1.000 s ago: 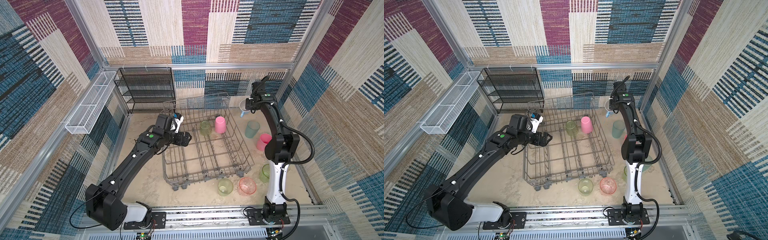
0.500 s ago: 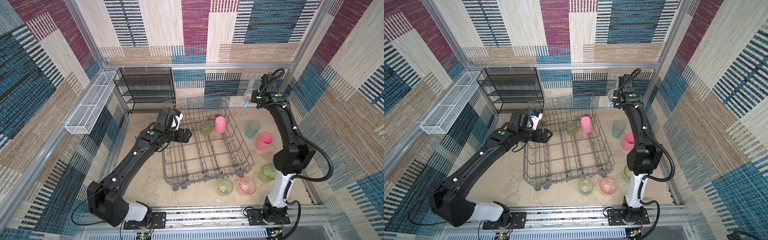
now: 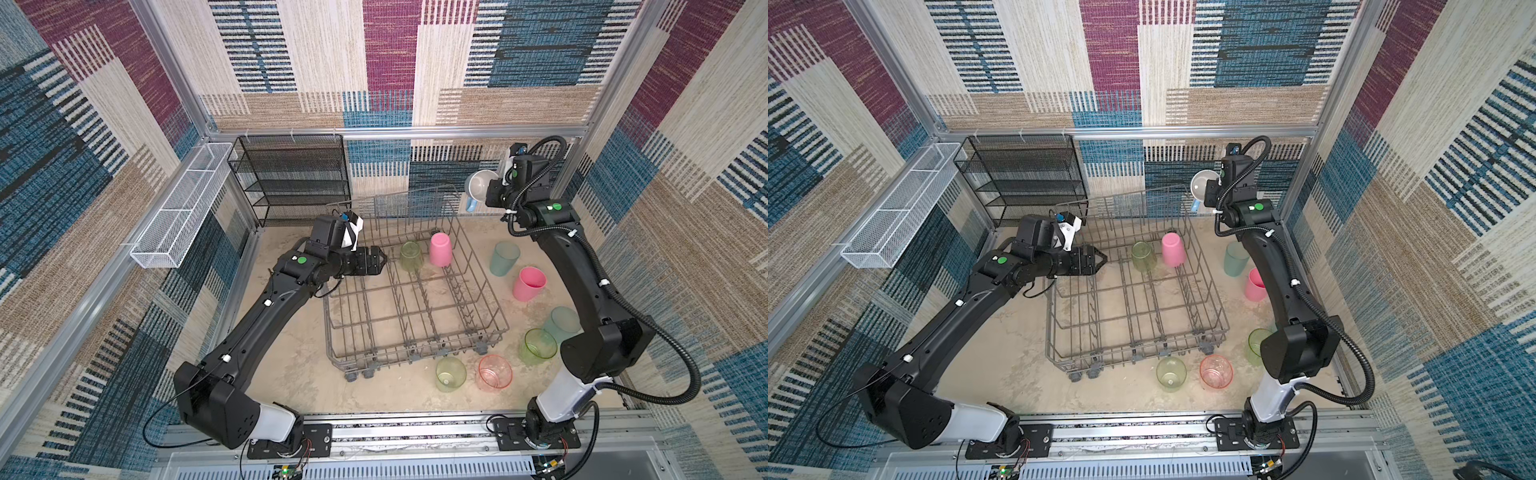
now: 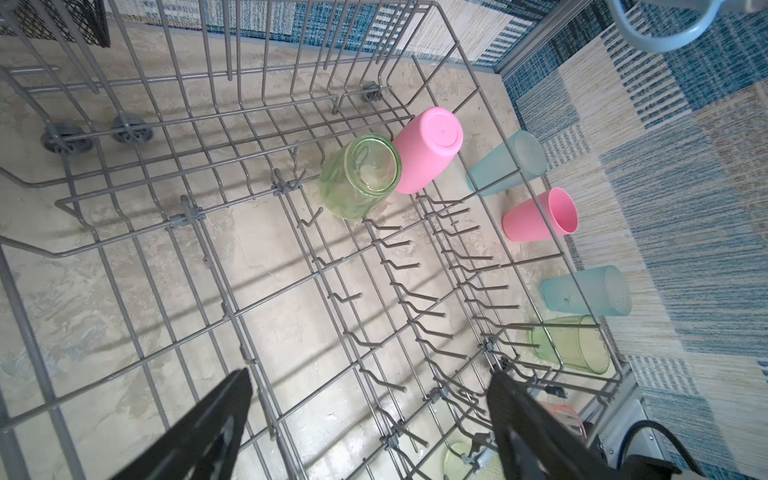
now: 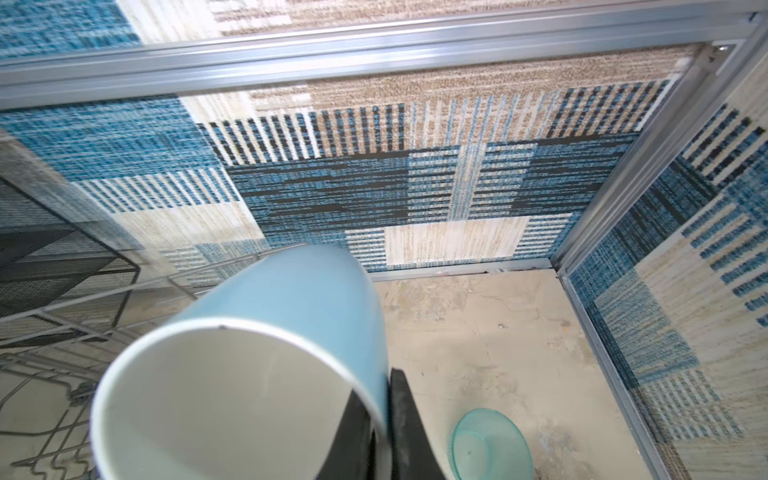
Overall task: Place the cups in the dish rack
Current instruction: 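Close the right gripper on the light blue mug rim and lift it, then carry the blue mug toward the left gripper while the left gripper reaches to it, then close the left gripper on the light blue mug handle beside the right gripper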
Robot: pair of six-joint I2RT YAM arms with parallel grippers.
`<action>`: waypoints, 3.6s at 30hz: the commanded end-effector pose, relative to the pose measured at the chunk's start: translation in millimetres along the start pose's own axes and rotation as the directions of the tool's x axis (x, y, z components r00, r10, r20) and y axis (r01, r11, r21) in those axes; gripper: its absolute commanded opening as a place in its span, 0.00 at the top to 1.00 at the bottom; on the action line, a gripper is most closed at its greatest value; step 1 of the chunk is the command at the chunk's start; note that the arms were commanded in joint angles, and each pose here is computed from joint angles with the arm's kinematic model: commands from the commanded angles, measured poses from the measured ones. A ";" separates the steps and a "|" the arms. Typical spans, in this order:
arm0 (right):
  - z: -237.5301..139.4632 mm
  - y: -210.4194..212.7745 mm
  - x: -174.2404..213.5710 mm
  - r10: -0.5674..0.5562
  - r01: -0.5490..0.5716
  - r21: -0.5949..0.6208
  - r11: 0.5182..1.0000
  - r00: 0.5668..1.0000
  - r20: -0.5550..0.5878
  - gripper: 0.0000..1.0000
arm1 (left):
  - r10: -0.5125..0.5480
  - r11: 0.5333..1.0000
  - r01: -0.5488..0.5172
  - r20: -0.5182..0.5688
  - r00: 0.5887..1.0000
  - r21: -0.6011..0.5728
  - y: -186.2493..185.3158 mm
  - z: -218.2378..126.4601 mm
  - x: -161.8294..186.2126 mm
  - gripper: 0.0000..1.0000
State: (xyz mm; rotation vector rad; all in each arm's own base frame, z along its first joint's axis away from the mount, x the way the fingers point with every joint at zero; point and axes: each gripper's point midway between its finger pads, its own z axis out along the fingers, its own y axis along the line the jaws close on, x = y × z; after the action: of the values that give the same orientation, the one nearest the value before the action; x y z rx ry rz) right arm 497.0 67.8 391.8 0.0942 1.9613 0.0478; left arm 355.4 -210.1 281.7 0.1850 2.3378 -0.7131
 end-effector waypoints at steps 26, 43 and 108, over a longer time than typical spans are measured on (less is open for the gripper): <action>-76.9 133.1 -17.7 0.566 -0.349 -0.739 0.576 0.823 0.052 1.00 | -0.593 0.716 0.462 0.105 0.798 0.523 -68.2 -11.7 -100.9 0.16; -55.9 151.4 -8.1 0.579 -0.427 -0.757 0.495 0.811 -0.079 1.00 | -0.594 0.514 0.432 -0.056 0.802 0.741 -106.3 -10.5 -116.7 0.33; -44.7 165.2 9.5 0.510 -0.368 -0.782 0.503 0.857 -0.075 1.00 | -0.641 0.386 0.449 -0.116 0.759 0.806 -103.1 27.3 -137.9 0.78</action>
State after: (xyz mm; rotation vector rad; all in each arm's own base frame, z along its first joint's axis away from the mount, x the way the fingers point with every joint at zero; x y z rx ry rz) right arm 469.8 230.7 383.9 0.1056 1.6474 1.1905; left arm 441.9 -307.6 387.5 -0.3181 1.7072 -2.0214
